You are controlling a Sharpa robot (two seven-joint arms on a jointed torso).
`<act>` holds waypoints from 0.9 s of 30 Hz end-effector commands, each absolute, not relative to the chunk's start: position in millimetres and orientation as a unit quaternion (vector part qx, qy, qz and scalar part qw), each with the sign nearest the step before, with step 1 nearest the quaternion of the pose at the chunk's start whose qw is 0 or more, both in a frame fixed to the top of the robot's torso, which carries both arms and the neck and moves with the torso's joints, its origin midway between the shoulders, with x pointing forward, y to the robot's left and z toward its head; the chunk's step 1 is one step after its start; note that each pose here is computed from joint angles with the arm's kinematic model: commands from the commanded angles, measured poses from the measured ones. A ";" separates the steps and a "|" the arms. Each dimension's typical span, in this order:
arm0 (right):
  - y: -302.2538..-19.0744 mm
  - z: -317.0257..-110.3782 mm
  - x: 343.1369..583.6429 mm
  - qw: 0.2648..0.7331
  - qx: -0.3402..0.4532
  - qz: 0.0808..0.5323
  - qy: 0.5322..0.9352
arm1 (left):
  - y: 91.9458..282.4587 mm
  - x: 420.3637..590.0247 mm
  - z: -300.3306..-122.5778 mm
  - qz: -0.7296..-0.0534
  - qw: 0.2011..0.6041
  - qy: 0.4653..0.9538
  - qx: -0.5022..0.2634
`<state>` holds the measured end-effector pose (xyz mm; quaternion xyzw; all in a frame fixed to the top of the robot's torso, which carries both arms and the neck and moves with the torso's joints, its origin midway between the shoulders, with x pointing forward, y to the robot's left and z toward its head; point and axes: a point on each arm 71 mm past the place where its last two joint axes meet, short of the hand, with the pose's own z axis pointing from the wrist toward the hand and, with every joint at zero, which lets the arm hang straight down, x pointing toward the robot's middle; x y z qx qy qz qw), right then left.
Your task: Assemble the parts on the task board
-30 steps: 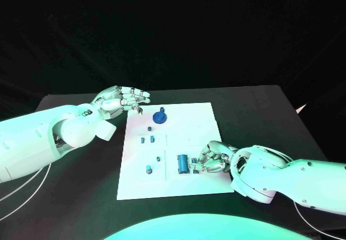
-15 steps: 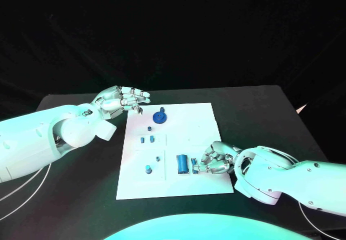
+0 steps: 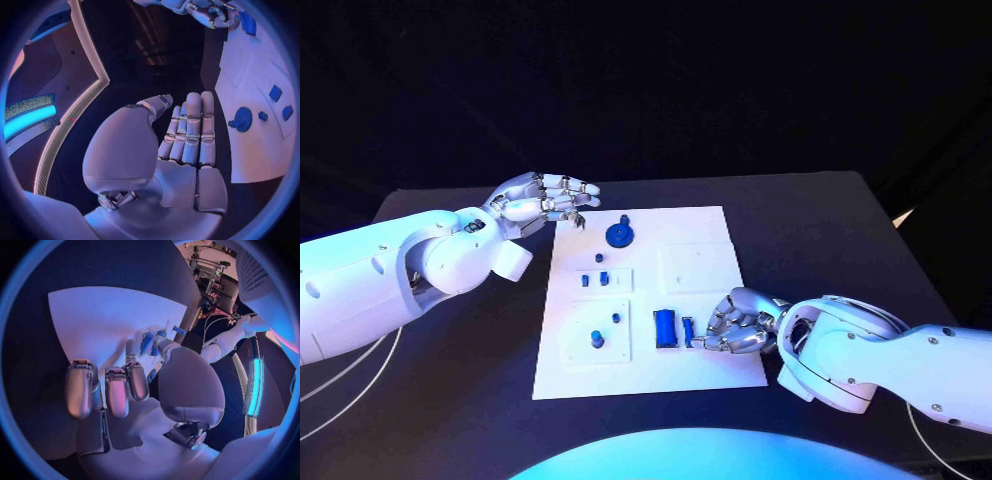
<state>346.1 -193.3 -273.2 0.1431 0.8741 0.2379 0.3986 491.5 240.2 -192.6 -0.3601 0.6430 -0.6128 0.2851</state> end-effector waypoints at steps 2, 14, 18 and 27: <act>-190.6 -274.0 343.7 0.384 0.135 0.250 0.879 | 238.5 491.0 -192.0 -0.617 0.280 0.643 -0.356; -186.6 -276.9 349.2 0.391 0.123 0.244 0.879 | 238.1 491.2 -192.2 -0.617 0.279 0.644 -0.356; -186.8 -278.4 353.3 0.401 0.120 0.237 0.877 | 238.0 491.3 -192.3 -0.617 0.279 0.644 -0.356; -187.5 -279.4 357.9 0.415 0.111 0.229 0.874 | 238.0 491.3 -192.3 -0.617 0.279 0.644 -0.356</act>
